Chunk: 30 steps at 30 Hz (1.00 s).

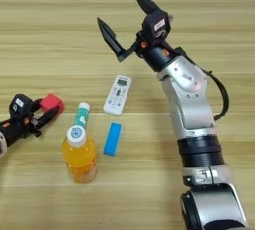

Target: Move the objects on the table

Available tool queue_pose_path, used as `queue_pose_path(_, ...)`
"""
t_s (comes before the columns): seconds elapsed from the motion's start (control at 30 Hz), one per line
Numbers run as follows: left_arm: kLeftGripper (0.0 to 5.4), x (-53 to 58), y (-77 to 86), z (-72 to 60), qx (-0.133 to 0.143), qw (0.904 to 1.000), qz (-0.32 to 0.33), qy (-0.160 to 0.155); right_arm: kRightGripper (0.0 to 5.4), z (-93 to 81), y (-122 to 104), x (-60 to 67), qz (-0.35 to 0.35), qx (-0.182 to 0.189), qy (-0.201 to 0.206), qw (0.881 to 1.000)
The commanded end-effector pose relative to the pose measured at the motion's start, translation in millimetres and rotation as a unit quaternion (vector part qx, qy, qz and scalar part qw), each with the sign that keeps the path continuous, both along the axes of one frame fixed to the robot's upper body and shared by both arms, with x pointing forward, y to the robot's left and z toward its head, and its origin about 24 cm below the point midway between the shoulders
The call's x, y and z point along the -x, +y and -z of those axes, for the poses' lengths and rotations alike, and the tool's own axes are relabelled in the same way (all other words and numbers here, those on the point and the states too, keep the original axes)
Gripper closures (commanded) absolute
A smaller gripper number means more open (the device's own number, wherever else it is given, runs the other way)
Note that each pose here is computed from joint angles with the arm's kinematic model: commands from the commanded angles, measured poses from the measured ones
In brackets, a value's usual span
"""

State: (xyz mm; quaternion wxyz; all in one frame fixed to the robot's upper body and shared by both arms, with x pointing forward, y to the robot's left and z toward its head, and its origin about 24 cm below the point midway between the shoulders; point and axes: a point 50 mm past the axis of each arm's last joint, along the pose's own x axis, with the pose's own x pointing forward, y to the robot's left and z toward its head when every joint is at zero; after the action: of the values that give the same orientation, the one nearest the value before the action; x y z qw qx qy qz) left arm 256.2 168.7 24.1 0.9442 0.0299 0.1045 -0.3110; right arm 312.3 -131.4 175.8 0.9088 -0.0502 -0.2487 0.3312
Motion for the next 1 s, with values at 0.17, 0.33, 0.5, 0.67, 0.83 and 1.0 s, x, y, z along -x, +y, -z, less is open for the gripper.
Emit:
queue_pose_path(0.17,3.13,-8.4,-4.8,-23.5,-0.005,0.9975,0.054,-0.045,0.00,20.7,-9.2,-4.3,-0.035,0.035,0.042,0.998)
queue_pose_path(0.33,3.13,-9.7,-10.5,-34.3,-0.007,0.9931,0.094,-0.069,0.00,36.6,-12.0,1.0,-0.084,0.078,0.059,0.992)
queue_pose_path(0.5,3.13,-10.4,-11.5,-39.1,-0.012,0.9892,0.121,-0.081,0.00,48.0,-14.1,9.0,-0.147,0.128,0.067,0.979)
queue_pose_path(0.67,3.13,-9.2,-12.6,-42.5,-0.017,0.9845,0.150,-0.089,0.00,56.8,-15.8,15.4,-0.218,0.166,0.089,0.958)
queue_pose_path(0.83,3.13,-10.4,-13.8,-45.4,-0.024,0.9793,0.179,-0.091,0.00,58.9,-18.0,13.5,-0.249,0.188,0.099,0.945)
queue_pose_path(1.0,3.13,-7.8,-16.7,-46.6,-0.032,0.9687,0.228,-0.094,0.00,61.5,-19.3,13.6,-0.270,0.204,0.107,0.935)
